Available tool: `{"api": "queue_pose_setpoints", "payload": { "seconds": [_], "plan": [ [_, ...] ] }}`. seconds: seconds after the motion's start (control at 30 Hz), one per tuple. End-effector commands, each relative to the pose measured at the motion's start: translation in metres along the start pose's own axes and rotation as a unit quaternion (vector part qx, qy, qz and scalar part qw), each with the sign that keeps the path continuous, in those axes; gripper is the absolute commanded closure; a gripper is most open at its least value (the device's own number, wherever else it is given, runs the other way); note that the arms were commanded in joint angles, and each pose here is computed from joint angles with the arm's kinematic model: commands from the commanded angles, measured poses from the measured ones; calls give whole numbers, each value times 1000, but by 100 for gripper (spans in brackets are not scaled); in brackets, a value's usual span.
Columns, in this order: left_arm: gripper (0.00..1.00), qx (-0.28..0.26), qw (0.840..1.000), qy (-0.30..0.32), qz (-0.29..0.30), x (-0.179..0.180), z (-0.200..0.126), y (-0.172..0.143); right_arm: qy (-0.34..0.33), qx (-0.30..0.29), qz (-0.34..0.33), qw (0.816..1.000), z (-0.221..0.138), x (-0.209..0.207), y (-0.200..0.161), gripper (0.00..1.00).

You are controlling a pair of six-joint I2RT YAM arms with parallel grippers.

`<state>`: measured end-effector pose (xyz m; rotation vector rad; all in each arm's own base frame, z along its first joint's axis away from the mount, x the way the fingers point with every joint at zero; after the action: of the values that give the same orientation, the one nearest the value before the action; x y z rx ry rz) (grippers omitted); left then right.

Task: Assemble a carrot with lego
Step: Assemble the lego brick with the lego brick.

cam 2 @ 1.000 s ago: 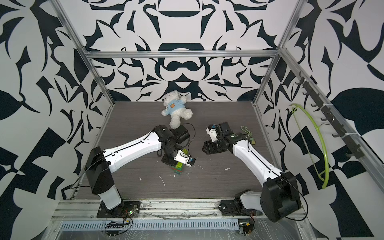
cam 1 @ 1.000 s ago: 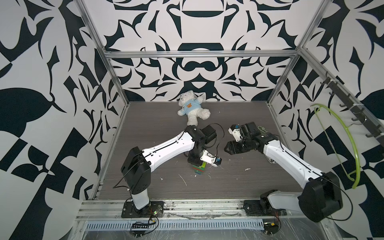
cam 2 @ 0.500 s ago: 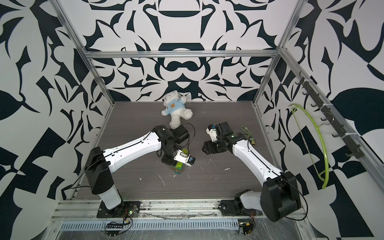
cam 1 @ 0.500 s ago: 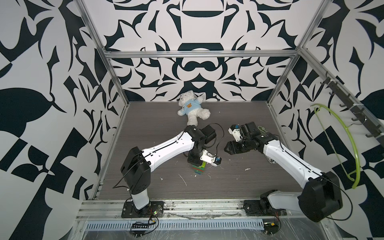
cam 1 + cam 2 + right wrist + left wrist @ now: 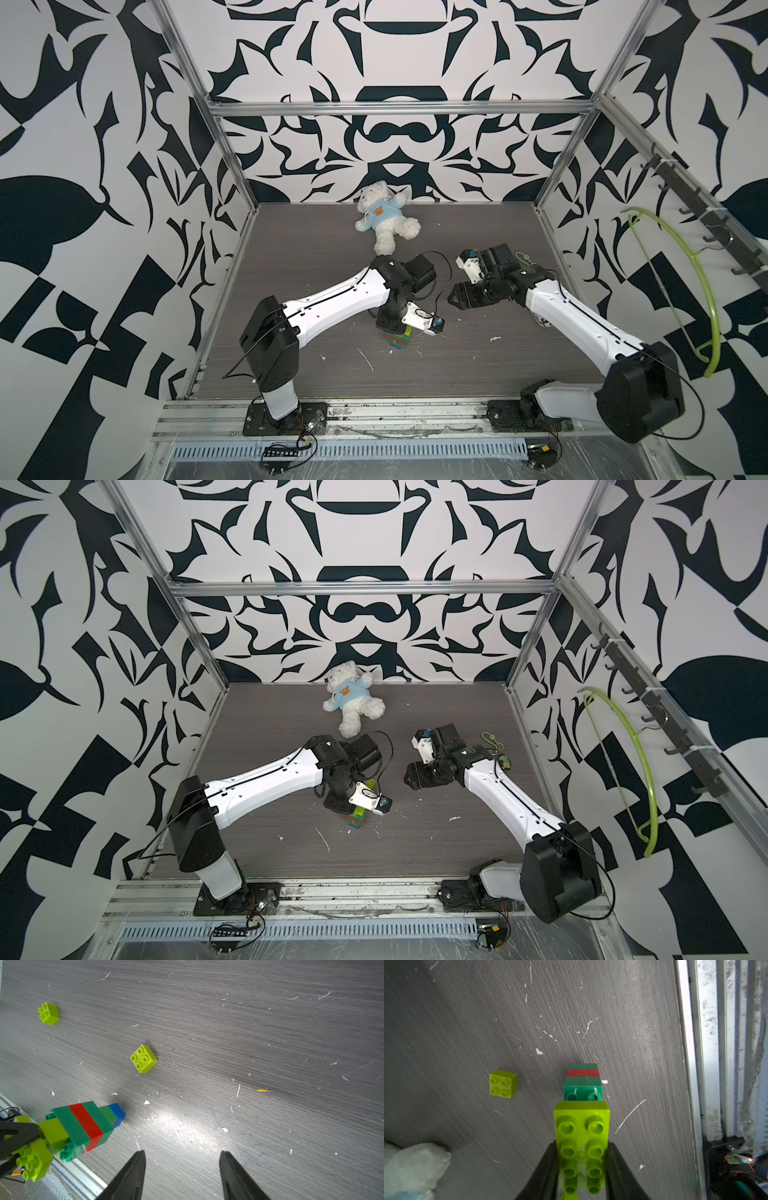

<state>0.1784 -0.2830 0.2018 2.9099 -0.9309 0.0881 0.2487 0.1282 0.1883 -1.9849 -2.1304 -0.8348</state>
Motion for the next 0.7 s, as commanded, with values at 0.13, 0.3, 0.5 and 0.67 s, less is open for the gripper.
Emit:
{"api": "queue_pose_setpoints", "payload": {
  "seconds": [0.13, 0.3, 0.5, 0.67],
  "plan": [
    [92, 62, 988, -141, -16, -28, 45, -11, 5, 2, -9, 1000, 2, 1, -1, 38],
    [92, 48, 987, -153, -28, -25, 45, -8, 6, 2, -9, 1000, 2, 1, -1, 38],
    [94, 33, 993, -107, -27, -13, 37, -5, 5, 2, -10, 1000, 2, 1, -1, 38],
    [94, 0, 1000, -29, -11, 6, 9, 4, 5, 4, -9, 1000, 3, 1, -1, 39]
  ]
}}
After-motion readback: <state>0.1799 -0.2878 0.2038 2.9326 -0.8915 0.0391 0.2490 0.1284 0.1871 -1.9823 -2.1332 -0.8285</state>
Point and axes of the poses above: each gripper's point midway between its finger pads, its own z axis out along the fingers, its own x axis along the line the jaws close on, y = z × x, the point moved 7 cm from there along -z, back along the fingers, and after that the axes turned 11 degrees about z, right-handed, at the moved point
